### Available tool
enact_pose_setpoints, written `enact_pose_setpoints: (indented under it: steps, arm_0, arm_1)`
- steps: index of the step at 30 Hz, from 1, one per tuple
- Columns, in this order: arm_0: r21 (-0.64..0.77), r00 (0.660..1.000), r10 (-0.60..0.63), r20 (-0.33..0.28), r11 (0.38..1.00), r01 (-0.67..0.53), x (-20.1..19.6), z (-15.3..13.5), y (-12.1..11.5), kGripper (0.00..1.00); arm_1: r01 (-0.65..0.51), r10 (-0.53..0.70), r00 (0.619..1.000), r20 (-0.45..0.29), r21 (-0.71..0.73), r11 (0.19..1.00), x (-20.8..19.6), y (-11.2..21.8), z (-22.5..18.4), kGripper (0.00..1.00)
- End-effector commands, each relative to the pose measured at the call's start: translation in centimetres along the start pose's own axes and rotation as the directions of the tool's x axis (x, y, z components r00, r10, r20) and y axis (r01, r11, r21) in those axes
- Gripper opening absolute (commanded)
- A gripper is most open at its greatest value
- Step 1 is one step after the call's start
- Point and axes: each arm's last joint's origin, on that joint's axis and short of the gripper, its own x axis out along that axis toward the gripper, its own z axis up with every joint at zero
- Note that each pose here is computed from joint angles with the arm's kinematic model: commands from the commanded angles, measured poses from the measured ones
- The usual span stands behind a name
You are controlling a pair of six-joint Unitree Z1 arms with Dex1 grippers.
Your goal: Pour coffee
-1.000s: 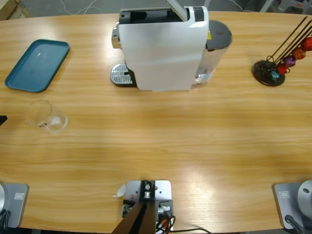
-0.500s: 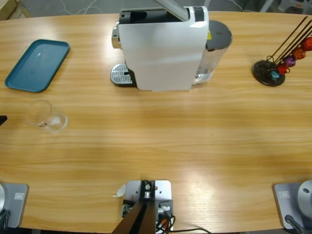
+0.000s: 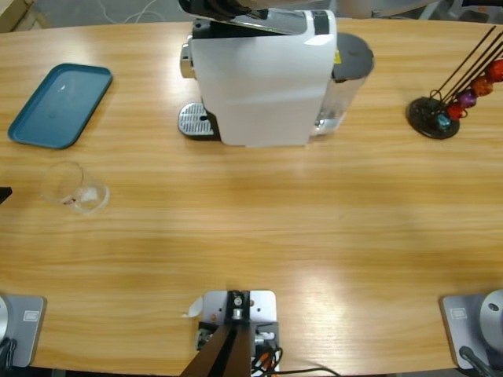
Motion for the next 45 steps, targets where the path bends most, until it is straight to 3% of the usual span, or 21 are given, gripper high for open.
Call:
enact_pose_setpoints:
  steps: [1, 16, 31, 34, 36, 37, 38, 41, 45]
  arm_0:
    - [0.02, 1.0, -0.012, -0.026, 1.0, 0.013, 0.5, -0.1, -0.2, 0.987]
    - [0.021, 0.999, -0.011, -0.04, 1.0, 0.012, 0.8, 0.0, -0.4, 0.987]
    - [0.016, 0.999, -0.011, -0.041, 1.0, 0.011, 0.8, 0.0, -0.4, 0.987]
    - [0.016, 0.999, -0.011, -0.039, 1.0, 0.012, 0.8, 0.0, -0.4, 0.987]
    - [0.013, 0.999, -0.011, -0.036, 1.0, 0.012, 0.7, 0.0, -0.4, 0.991]
    - [0.014, 0.999, -0.01, -0.036, 1.0, 0.01, 0.7, -0.1, -0.3, 0.991]
    - [0.013, 0.999, -0.008, -0.035, 1.0, 0.009, 0.7, 0.0, -0.3, 0.995]
    - [0.018, 0.999, 0.025, -0.024, 1.0, -0.024, 0.9, 0.3, -0.4, 1.0]
    - [0.04, 0.983, 0.185, 0.008, 0.982, -0.185, 0.8, 2.3, -0.5, 1.0]
  arm_1:
    - [0.112, -0.12, 0.974, -0.191, -0.052, 0.992, 5.3, -3.1, -6.3, 0.0]
    - [0.2, -0.217, 0.934, -0.282, -0.089, 0.976, 7.2, -6.1, -9.7, 0.0]
    - [0.218, -0.231, 0.927, -0.296, -0.078, 0.973, 7.8, -7.1, -9.8, 0.0]
    - [0.174, -0.199, 0.942, -0.269, -0.115, 0.978, 7.0, -6.4, -8.7, 0.0]
    - [0.058, -0.112, 0.966, -0.231, -0.23, 0.971, 5.5, -4.8, -6.6, 0.0]
    - [-0.001, -0.066, 0.976, -0.21, -0.305, 0.952, 4.4, -3.7, -5.1, 0.369]
    - [-0.07, 0.008, 0.987, -0.162, -0.38, 0.922, 2.6, -1.9, -2.6, 0.959]
    - [-0.211, 0.212, 0.976, -0.055, -0.502, 0.839, -2.8, 2.1, 3.1, 1.0]
    - [-0.308, 0.339, 0.94, -0.041, -0.532, 0.789, -9.7, 4.2, 6.4, 1.0]
